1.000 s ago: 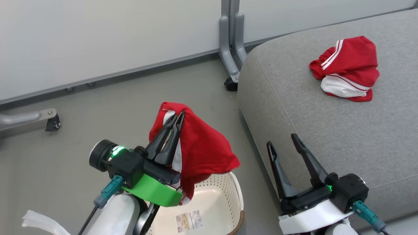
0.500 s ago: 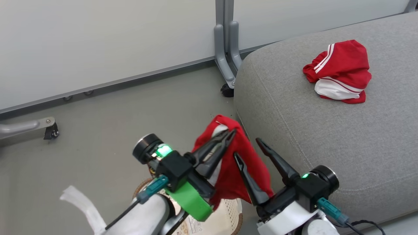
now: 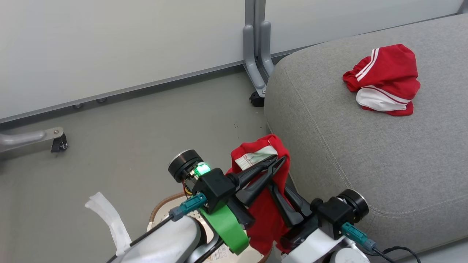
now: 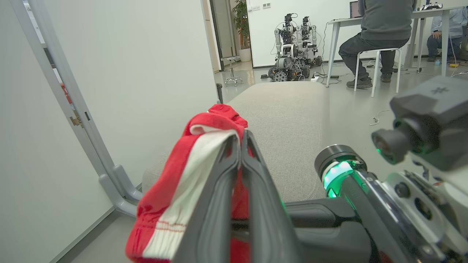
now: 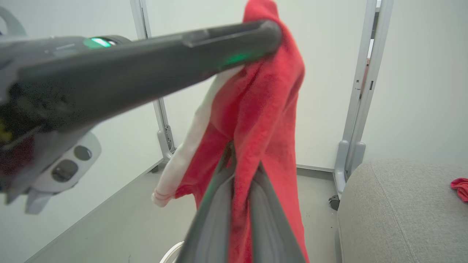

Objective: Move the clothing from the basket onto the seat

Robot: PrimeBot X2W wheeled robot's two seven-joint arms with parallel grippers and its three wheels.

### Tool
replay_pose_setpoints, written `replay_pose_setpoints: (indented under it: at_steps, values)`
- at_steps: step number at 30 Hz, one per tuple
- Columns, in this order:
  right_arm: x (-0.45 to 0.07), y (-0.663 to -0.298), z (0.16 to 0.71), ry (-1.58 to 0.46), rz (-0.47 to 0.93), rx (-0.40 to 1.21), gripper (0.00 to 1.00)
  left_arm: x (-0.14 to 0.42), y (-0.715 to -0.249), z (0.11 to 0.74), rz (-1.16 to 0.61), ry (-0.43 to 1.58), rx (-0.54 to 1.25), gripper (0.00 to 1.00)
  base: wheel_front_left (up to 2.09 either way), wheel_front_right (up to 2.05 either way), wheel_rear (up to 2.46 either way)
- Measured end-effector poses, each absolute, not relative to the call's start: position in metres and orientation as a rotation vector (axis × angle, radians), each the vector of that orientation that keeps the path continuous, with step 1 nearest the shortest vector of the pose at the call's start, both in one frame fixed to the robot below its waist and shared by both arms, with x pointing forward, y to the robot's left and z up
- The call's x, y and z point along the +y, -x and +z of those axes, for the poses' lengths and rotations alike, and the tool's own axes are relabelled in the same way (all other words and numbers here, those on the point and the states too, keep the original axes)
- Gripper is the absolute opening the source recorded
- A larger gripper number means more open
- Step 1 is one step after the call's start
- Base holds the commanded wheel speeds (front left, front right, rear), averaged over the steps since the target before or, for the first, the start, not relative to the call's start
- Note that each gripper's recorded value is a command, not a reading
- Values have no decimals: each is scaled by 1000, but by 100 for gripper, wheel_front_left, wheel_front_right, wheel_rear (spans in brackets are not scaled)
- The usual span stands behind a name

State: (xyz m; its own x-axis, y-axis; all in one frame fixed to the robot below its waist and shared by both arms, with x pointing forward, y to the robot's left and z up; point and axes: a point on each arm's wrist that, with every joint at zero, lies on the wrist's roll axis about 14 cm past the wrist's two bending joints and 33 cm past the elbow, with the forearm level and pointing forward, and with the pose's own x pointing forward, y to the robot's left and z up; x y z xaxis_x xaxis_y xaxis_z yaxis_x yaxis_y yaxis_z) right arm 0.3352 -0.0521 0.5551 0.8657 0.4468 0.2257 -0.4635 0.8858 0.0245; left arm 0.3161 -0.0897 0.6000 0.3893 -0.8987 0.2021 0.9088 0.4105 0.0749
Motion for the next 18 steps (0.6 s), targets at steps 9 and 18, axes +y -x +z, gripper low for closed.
replay_pose_setpoints:
  at_steps: [9,18]
  values:
    - [-56,-339,559,-84,462,-229,0,-83,-326,591,-1119,50,-186,0,0,0,0]
    - [-61,-345,560,-72,446,-235,0,-69,-335,582,-1039,105,-134,100,0,0,0]
